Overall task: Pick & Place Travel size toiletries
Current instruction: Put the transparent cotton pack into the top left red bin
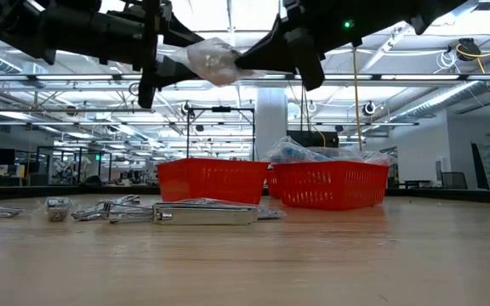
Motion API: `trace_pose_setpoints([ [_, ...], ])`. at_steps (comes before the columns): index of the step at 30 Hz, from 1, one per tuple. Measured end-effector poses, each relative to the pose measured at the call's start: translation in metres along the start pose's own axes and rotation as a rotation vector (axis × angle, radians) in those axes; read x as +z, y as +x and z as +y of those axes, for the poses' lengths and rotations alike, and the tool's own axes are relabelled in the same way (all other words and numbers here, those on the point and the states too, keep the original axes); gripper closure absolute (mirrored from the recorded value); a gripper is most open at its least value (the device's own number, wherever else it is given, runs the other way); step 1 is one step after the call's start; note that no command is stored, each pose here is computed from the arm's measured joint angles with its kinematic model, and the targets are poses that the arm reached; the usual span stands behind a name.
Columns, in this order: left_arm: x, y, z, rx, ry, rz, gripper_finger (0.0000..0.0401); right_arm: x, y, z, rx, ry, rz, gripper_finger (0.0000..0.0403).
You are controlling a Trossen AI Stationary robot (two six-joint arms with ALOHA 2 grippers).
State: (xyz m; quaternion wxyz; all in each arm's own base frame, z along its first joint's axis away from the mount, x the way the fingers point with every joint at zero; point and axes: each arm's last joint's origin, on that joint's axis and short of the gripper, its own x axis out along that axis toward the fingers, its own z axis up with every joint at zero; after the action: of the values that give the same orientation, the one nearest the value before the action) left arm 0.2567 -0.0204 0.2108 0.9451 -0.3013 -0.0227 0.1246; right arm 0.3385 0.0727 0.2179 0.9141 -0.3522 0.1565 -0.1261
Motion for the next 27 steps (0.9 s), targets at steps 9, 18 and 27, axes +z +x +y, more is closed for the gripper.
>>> trace_pose_setpoints([
  [9, 0.006, 0.003, 0.008, 0.024, -0.008, -0.021, 0.0112, 0.002, -0.004, 0.005, 0.02, 0.006, -0.002, 0.0403],
  [18, 0.016, 0.002, 0.008, -0.013, -0.04, -0.062, 0.0082, 0.006, -0.007, 0.009, 0.028, -0.004, -0.023, 0.0403],
  [27, 0.013, 0.002, 0.004, -0.097, -0.07, 0.003, 0.0103, 0.01, -0.007, 0.004, -0.044, -0.043, -0.031, 0.0403],
])
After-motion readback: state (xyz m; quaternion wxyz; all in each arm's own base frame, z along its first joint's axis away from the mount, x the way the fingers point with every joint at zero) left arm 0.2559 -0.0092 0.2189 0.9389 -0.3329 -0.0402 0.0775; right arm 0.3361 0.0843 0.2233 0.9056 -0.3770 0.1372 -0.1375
